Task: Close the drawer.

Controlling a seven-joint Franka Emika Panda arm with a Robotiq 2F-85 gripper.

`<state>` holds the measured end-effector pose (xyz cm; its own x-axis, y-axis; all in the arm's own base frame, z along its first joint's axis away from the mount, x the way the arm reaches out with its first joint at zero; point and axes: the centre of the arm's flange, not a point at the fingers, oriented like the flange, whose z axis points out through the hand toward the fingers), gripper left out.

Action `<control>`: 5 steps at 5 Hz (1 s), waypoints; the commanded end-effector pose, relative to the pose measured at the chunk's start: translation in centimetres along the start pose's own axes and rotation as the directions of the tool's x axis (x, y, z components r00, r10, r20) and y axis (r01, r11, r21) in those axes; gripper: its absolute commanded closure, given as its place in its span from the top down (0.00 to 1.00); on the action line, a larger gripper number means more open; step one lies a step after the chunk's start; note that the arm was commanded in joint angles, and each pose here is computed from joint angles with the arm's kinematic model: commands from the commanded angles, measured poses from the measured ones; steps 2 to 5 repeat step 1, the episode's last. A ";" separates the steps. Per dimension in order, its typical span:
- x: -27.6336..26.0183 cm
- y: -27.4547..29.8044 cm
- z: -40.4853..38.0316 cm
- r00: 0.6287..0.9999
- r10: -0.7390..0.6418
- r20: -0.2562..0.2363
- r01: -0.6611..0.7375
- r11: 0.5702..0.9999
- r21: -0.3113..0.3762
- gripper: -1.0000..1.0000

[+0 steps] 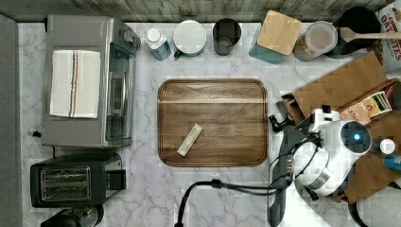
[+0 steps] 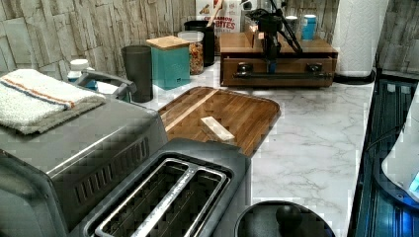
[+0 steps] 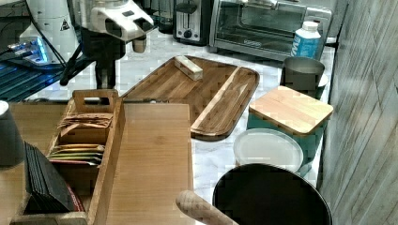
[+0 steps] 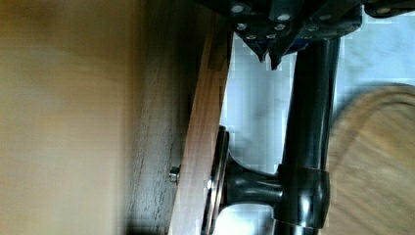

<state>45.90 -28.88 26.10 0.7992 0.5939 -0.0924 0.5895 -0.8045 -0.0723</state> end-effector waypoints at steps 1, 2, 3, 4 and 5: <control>-2.9 5.8 -16.6 0.985 0.002 -0.174 -0.077 0.901 -0.426 0.00; -2.9 5.8 -16.6 0.985 0.002 -0.174 -0.077 0.901 -0.426 0.00; -2.9 5.8 -16.6 0.985 0.002 -0.174 -0.077 0.901 -0.426 0.00; -2.9 5.8 -16.6 0.985 0.002 -0.174 -0.077 0.901 -0.426 0.00; -2.9 5.8 -16.6 0.985 0.002 -0.174 -0.077 0.901 -0.426 0.00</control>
